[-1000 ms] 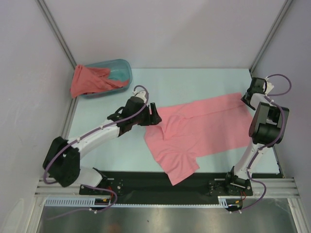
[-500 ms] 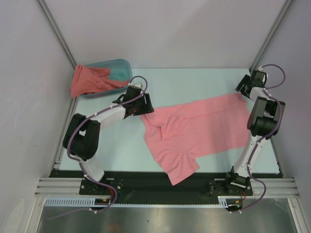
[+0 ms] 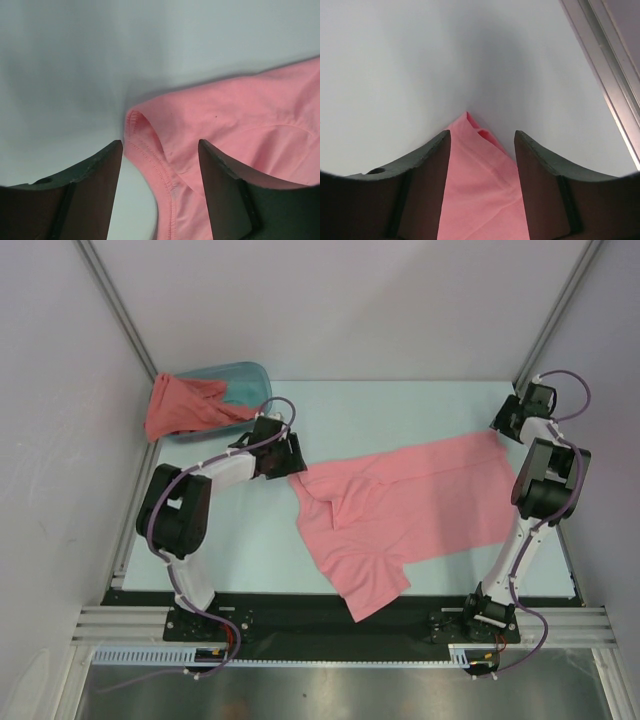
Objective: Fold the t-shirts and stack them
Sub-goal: Fold the tshirt
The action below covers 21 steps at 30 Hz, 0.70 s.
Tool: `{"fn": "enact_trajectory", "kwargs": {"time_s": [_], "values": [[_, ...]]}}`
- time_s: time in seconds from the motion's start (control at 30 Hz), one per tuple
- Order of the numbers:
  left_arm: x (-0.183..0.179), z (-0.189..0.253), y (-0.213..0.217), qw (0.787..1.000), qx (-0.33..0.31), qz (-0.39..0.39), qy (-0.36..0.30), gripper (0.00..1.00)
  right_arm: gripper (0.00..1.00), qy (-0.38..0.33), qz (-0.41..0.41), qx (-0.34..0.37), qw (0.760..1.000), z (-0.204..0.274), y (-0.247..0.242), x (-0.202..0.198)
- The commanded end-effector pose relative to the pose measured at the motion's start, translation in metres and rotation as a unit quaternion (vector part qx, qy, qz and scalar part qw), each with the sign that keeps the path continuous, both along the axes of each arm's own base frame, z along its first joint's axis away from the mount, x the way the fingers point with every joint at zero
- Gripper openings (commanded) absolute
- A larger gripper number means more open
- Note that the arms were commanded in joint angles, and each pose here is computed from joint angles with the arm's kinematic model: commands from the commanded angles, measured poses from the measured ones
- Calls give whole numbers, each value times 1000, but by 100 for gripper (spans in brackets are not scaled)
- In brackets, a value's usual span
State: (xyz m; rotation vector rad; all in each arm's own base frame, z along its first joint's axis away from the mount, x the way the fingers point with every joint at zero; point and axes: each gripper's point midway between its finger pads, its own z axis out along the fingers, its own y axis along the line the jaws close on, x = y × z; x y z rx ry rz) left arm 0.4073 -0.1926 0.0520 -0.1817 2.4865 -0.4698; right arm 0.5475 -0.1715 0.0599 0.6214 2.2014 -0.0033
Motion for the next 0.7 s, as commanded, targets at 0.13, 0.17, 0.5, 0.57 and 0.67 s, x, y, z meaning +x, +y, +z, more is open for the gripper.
{"fn": "enact_trajectory", "kwargs": {"time_s": [0.13,0.17,0.5,0.57,0.67], "values": [[11,0,-13,999,-44,-21,4,67,56,4,43,7,999,1,11,11],[11,0,-15,998,-50,-24,5,66,56,6,44,8,999,0,11,12],[12,-12,-17,997,-69,-21,26,40,44,51,27,-24,998,-14,0,13],[13,-14,-14,997,-70,-15,28,27,40,53,24,-26,998,-14,-1,14],[18,-14,-8,998,-66,-6,24,12,34,50,21,-22,998,-15,1,19]]}}
